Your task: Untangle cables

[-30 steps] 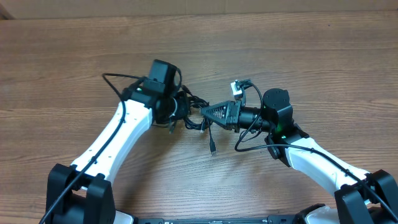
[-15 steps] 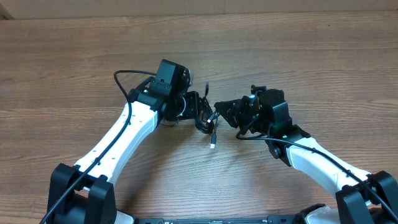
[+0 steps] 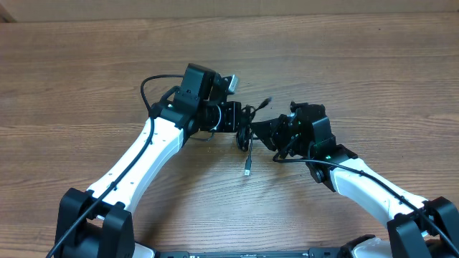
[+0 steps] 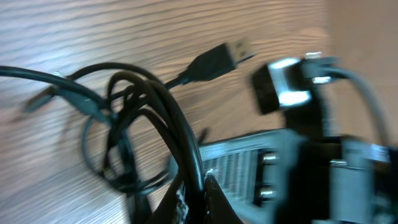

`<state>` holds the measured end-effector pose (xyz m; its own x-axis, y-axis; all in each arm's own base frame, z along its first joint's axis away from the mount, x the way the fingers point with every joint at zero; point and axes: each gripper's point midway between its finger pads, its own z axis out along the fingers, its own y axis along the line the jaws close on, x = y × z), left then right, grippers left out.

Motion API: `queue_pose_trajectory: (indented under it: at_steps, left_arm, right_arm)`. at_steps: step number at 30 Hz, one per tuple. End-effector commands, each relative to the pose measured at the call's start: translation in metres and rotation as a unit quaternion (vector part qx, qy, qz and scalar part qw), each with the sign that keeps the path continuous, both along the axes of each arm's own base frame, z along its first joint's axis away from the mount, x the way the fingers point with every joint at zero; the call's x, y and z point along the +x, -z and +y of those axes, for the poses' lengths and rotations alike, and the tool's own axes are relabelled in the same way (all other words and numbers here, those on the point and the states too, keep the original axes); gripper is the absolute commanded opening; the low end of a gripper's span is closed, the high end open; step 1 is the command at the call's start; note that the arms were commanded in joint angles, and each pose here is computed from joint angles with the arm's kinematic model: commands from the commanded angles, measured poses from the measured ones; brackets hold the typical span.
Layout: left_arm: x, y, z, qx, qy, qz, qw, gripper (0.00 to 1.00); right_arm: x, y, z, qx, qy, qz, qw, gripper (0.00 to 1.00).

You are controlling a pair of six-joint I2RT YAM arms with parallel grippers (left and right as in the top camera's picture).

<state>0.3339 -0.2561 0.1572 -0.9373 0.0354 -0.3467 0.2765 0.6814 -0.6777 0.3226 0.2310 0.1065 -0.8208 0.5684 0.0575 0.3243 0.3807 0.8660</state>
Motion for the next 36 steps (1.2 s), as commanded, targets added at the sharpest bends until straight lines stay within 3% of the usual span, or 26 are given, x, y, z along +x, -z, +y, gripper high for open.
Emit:
queue_pose_trajectory:
  at_steps: [1,8,15,17,19,22,25,28,36]
  left_arm:
    - [-0.017,-0.044,-0.032,-0.091,0.079,-0.030,0.992,0.05]
    - [-0.033,-0.051,-0.058,-0.106,0.106,-0.034,0.988,0.05]
    - [-0.030,-0.045,-0.056,-0.090,0.082,-0.022,0.992,0.04]
    - [-0.023,-0.043,-0.051,-0.084,0.059,-0.014,0.995,0.04]
    - [-0.014,-0.039,-0.044,-0.073,0.024,-0.004,0.997,0.04]
    - [0.002,-0.030,-0.027,-0.055,-0.047,0.022,0.997,0.04]
    - [0.014,-0.015,-0.002,-0.025,-0.135,0.070,0.988,0.04]
    - [0.015,0.009,0.032,0.018,-0.240,0.142,0.960,0.04]
    - [-0.011,0.042,0.083,0.098,-0.383,0.257,0.882,0.04]
  right_arm:
    - [-0.003,-0.009,0.007,0.005,-0.023,-0.015,1.000,0.04]
    - [-0.003,-0.030,0.018,0.039,-0.051,-0.049,0.997,0.04]
    - [-0.002,-0.036,0.021,0.047,-0.057,-0.062,0.995,0.04]
    - [-0.004,-0.030,0.019,0.042,-0.057,-0.048,0.996,0.14]
    - [-0.009,-0.021,0.017,0.032,-0.055,-0.026,0.998,0.31]
    - [-0.017,0.000,0.009,0.005,-0.043,0.022,0.999,0.44]
    - [-0.023,0.012,0.004,-0.030,-0.059,0.016,0.998,0.56]
    - [-0.026,0.021,-0.002,-0.061,-0.069,0.008,0.996,0.74]
    - [-0.025,0.025,-0.008,-0.078,-0.070,0.002,0.995,0.85]
